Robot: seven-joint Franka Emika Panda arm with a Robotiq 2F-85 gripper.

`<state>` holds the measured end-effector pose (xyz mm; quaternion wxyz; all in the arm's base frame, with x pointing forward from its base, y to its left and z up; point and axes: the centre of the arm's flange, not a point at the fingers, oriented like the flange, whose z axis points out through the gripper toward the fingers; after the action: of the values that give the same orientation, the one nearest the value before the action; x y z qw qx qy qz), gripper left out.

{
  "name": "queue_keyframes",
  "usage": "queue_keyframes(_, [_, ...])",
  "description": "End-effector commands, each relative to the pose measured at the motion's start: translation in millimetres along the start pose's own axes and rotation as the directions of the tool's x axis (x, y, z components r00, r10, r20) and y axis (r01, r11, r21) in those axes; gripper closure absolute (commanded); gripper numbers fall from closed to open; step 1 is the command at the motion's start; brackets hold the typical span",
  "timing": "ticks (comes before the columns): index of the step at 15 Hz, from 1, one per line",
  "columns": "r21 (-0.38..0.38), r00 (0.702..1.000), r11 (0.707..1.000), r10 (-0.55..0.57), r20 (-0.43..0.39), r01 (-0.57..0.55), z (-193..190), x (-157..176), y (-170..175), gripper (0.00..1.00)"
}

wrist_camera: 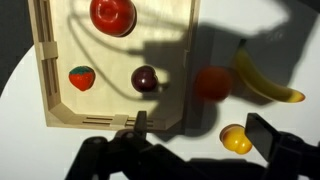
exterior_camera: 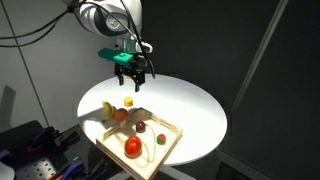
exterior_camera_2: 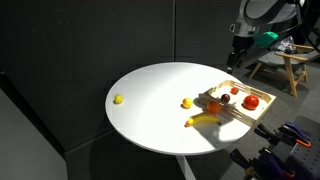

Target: Remove the plum from the crate and put it on the table

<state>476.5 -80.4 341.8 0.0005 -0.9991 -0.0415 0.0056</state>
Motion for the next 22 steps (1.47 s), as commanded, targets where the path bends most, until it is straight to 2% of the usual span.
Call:
queue_keyframes(1, [-0.002, 1.000, 1.000, -0.002, -0.008, 0.002, -1, 1, 0, 0.00])
queue_keyframes(11, [-0.004, 1.000, 1.000, -0.003, -0.015, 0.003, -2, 2, 1, 0.00])
queue_keyframes(15, [-0.003, 0.999, 1.000, 0.000, -0.036, 0.000, -6, 14, 2, 0.00])
queue_keyframes(22, [-0.011, 0.998, 1.000, -0.001, -0.056, 0.000, -8, 27, 20, 0.00])
